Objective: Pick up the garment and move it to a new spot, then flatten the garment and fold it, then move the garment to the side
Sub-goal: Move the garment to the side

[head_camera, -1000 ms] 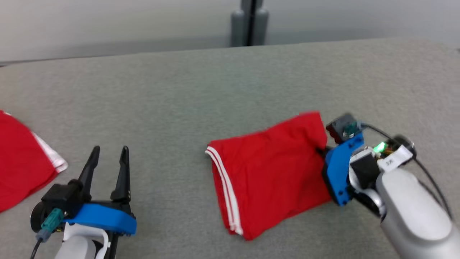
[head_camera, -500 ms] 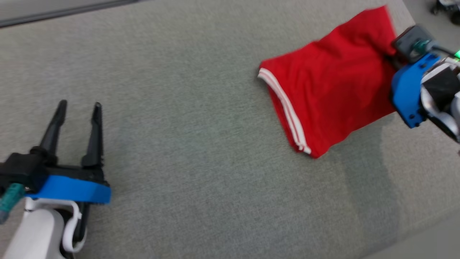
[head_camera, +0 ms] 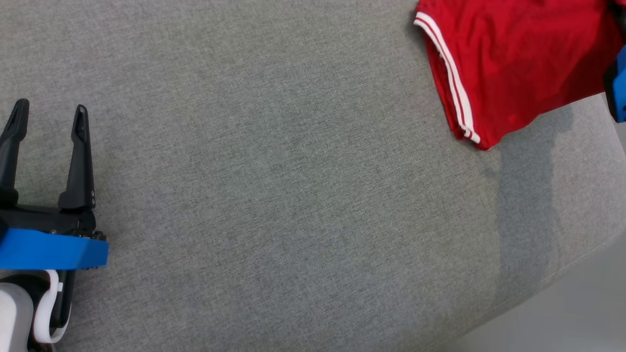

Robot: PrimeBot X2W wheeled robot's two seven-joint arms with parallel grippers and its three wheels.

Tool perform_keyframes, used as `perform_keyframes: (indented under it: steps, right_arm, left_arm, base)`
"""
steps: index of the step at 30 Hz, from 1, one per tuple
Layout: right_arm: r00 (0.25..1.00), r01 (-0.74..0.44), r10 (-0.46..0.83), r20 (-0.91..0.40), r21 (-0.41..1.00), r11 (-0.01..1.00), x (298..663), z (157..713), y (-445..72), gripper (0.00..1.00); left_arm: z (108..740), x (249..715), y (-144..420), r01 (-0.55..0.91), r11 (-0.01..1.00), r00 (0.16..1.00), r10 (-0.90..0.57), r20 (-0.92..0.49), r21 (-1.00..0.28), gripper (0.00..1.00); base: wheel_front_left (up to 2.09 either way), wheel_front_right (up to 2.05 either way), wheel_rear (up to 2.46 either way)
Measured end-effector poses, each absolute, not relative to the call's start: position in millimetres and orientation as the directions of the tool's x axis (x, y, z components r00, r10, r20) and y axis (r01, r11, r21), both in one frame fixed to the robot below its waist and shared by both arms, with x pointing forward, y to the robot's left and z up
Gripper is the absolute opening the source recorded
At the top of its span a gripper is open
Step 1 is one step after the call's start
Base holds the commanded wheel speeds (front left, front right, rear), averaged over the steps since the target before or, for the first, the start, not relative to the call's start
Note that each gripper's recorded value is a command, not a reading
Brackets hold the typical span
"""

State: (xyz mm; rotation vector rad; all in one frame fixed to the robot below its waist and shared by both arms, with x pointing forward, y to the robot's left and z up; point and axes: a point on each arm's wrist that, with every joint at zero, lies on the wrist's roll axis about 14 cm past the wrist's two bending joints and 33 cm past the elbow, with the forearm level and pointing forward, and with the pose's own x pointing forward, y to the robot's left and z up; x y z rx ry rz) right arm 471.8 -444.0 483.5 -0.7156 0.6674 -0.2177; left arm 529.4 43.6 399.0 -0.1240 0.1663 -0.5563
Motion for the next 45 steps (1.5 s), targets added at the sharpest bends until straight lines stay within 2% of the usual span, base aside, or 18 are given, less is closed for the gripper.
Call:
perform_keyframes:
  steps: [11,12,13,14,21,25,29,35,40,45]
  right_arm:
    - [0.789,0.03,-0.423,-0.445,-0.66,0.75,472,481,-447,0.0]
    - [0.788,0.039,-0.428,-0.443,-0.658,0.752,472,481,-448,0.13]
    - [0.786,0.045,-0.432,-0.441,-0.657,0.752,470,482,-449,0.45]
    - [0.784,0.052,-0.438,-0.44,-0.657,0.752,468,482,-450,1.0]
    - [0.773,0.11,-0.459,-0.438,-0.621,0.776,456,484,-448,1.0]
    - [0.806,0.124,-0.429,-0.407,-0.592,0.796,453,493,-435,1.0]
    - [0.876,0.112,-0.344,-0.338,-0.552,0.826,457,512,-407,1.0]
    - [0.972,0.061,-0.147,-0.183,-0.408,0.911,455,540,-340,1.0]
    - [0.999,-0.015,0.006,-0.033,-0.267,0.964,435,557,-282,1.0]
    - [0.996,-0.059,0.068,0.056,-0.149,0.987,410,555,-244,1.0]
  left_arm:
    - [407,524,50,0.515,0.845,0.837,-0.532,-0.131,-0.14,1.0]
    - [408,522,52,0.512,0.848,0.839,-0.528,-0.131,-0.137,1.0]
    - [410,521,53,0.511,0.849,0.84,-0.526,-0.129,-0.136,1.0]
    - [412,521,54,0.509,0.85,0.842,-0.524,-0.126,-0.135,1.0]
    - [434,509,63,0.482,0.866,0.864,-0.495,-0.095,-0.132,1.0]
    - [449,496,70,0.461,0.878,0.879,-0.472,-0.074,-0.13,1.0]
    - [466,479,80,0.428,0.894,0.898,-0.437,-0.048,-0.131,1.0]
    - [482,444,98,0.364,0.918,0.928,-0.372,-0.022,-0.154,1.0]
    - [488,417,119,0.288,0.942,0.956,-0.294,-0.007,-0.17,1.0]
    - [482,395,141,0.213,0.96,0.975,-0.221,-0.022,-0.183,1.0]
  base:
    - [0.0,0.0,0.0]
    - [0.0,0.0,0.0]
    - [0.0,0.0,0.0]
    - [0.0,0.0,0.0]
    - [0.0,0.0,0.0]
    - [0.0,0.0,0.0]
    - [0.0,0.0,0.0]
    - [0.0,0.0,0.0]
    - [0.0,0.0,0.0]
    - [0.0,0.0,0.0]
